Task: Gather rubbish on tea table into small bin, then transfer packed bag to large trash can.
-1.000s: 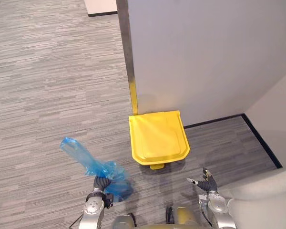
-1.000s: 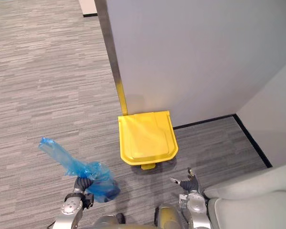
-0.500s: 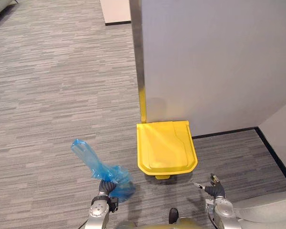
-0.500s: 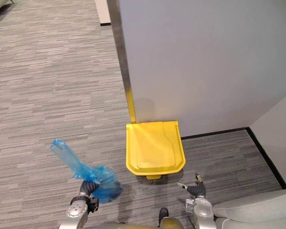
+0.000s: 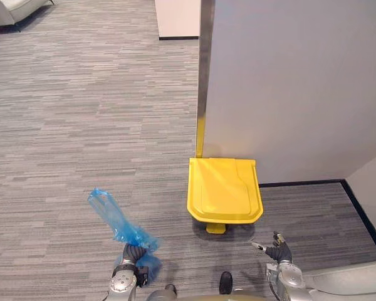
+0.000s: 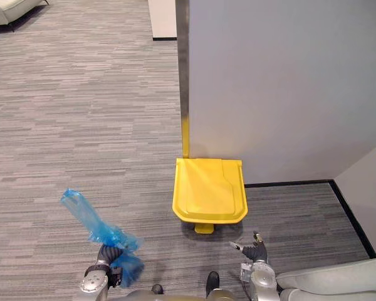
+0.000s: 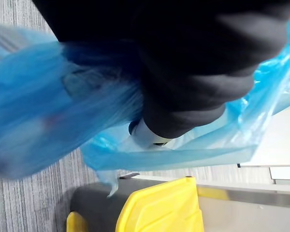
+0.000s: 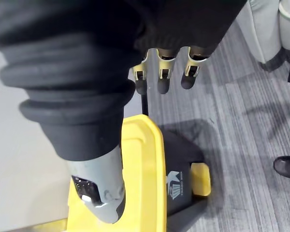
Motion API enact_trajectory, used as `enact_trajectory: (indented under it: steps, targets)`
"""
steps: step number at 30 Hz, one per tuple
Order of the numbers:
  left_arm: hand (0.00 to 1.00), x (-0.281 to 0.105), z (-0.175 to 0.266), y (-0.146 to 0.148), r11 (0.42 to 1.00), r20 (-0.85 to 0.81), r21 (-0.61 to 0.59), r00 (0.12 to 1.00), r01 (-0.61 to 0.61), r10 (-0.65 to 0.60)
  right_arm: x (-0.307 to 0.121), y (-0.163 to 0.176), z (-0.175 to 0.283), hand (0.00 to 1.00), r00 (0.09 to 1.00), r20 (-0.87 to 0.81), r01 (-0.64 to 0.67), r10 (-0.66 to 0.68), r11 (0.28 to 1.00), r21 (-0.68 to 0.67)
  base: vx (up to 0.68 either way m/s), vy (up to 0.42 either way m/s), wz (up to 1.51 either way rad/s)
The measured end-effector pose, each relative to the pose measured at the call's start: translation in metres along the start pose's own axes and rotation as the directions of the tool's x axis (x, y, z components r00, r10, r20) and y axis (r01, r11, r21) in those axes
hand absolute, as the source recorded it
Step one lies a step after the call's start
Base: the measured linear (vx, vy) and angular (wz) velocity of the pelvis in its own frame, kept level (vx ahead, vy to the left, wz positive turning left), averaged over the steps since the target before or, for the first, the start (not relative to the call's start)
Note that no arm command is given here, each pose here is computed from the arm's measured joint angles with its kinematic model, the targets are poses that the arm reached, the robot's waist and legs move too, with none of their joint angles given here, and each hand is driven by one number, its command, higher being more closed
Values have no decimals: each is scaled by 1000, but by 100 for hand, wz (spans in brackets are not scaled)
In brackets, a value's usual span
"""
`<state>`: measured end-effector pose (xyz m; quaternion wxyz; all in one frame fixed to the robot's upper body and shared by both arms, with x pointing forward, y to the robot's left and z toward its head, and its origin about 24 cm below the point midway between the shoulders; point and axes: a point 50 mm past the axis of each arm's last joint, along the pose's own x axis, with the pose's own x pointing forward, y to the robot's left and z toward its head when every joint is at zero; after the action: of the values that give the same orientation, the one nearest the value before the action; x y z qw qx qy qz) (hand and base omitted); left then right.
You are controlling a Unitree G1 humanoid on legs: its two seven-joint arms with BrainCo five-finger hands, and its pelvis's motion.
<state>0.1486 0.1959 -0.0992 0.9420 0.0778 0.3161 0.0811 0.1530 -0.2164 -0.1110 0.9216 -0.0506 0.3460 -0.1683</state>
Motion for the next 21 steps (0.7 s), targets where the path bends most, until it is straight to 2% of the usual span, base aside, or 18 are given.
enact_trajectory:
  steps: [9, 15, 21]
  targets:
    - [100, -1, 2, -20, 998, 5, -20, 998, 63, -63, -4, -4, -8, 0, 1000, -24, 13, -13, 1000, 2, 1, -16, 11]
    - [100, 1, 7, -14, 999, 21, -8, 998, 53, -53, 2, -2, 4, 0, 1000, 10, 22, -23, 1000, 5, 121, 80, -24]
    - [100, 8, 37, -3, 1000, 133, 22, 991, 13, -16, 4, -6, 19, 0, 997, 60, 52, -55, 998, 44, 135, 79, -5]
